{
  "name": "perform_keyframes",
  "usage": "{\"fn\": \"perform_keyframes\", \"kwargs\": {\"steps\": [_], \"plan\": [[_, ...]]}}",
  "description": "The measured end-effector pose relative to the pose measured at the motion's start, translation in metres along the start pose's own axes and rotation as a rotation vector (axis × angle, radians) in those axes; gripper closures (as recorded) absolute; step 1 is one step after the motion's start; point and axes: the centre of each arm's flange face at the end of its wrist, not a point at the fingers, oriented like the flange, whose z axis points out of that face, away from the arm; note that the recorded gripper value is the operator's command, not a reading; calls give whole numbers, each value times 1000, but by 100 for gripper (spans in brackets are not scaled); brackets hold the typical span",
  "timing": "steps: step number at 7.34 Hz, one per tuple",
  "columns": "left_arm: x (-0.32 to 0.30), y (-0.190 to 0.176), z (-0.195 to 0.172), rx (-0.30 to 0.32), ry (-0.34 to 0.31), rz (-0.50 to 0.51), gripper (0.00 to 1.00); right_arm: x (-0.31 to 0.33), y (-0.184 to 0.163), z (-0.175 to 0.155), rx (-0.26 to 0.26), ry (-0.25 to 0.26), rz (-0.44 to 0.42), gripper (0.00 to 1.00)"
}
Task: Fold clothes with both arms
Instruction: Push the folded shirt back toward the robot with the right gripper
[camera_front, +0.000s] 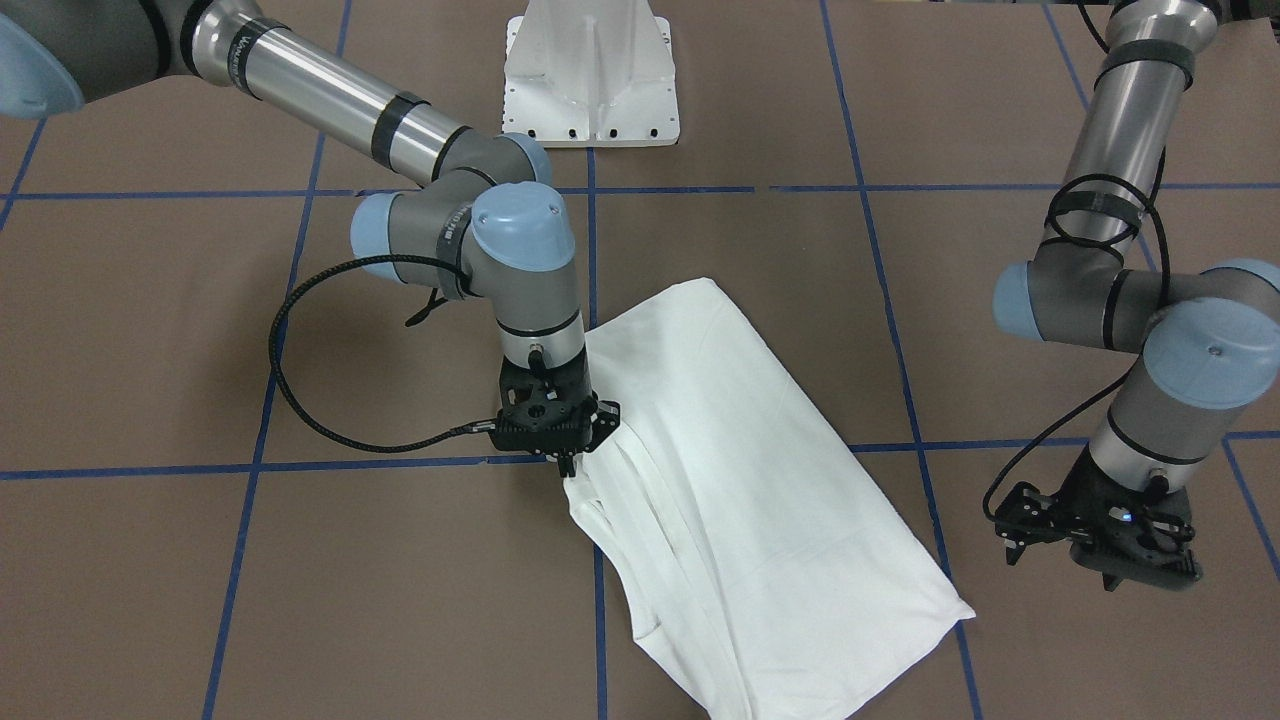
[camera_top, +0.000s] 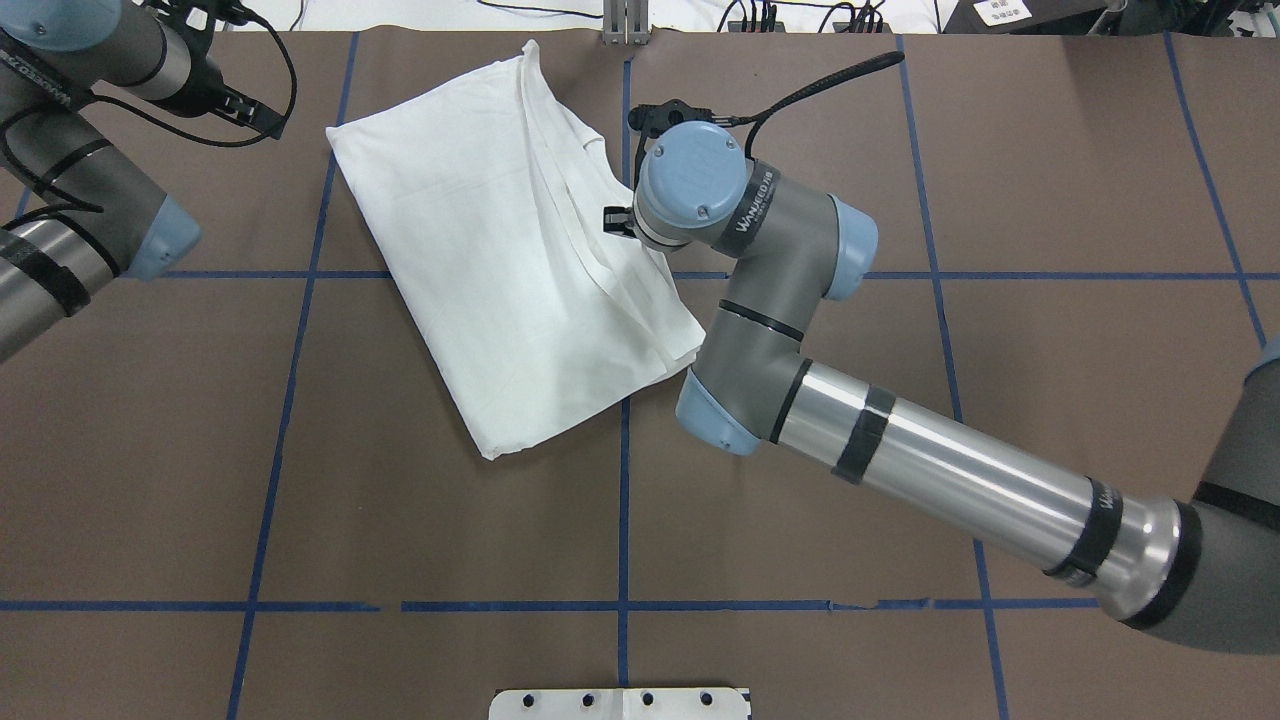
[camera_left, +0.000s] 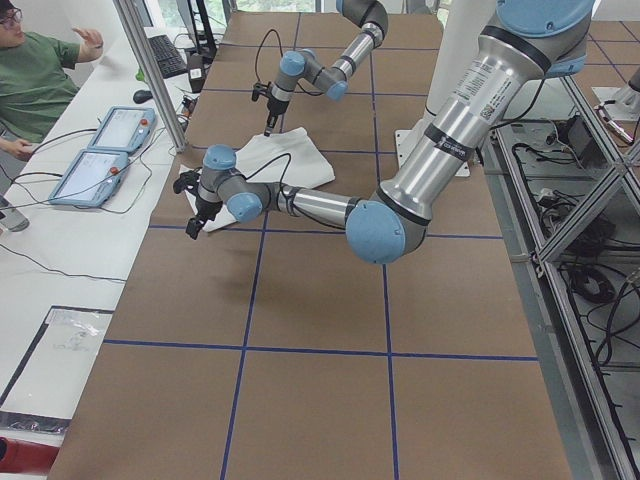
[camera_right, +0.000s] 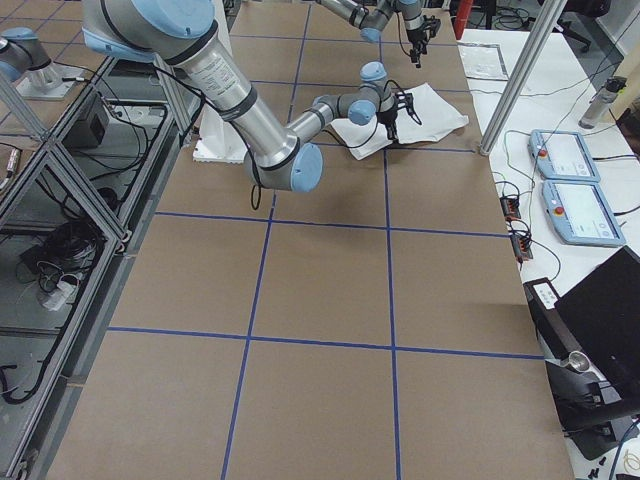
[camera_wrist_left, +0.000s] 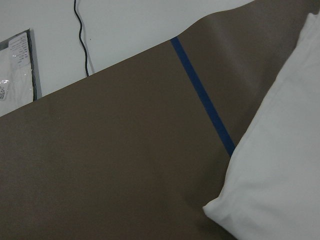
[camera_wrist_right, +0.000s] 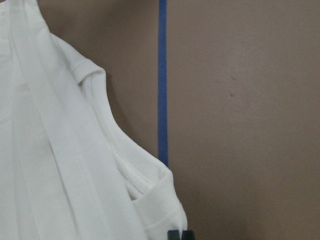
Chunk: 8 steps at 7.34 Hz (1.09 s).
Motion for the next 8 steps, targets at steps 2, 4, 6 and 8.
{"fn": "perform_keyframes", "kwargs": {"steps": [2, 4, 6, 8], "plan": [[2, 1, 0, -6, 13, 1, 0, 29, 76, -33, -12, 5, -35, 100], [2, 1, 0, -7, 16, 1, 0, 56, 143, -49, -1, 20, -55, 100], [2, 1, 0, -7, 16, 1, 0, 70, 169, -49, 2, 35, -66, 0], [3, 1, 0, -9, 21, 1, 0, 69, 164, -52, 2, 29, -64, 0]]}}
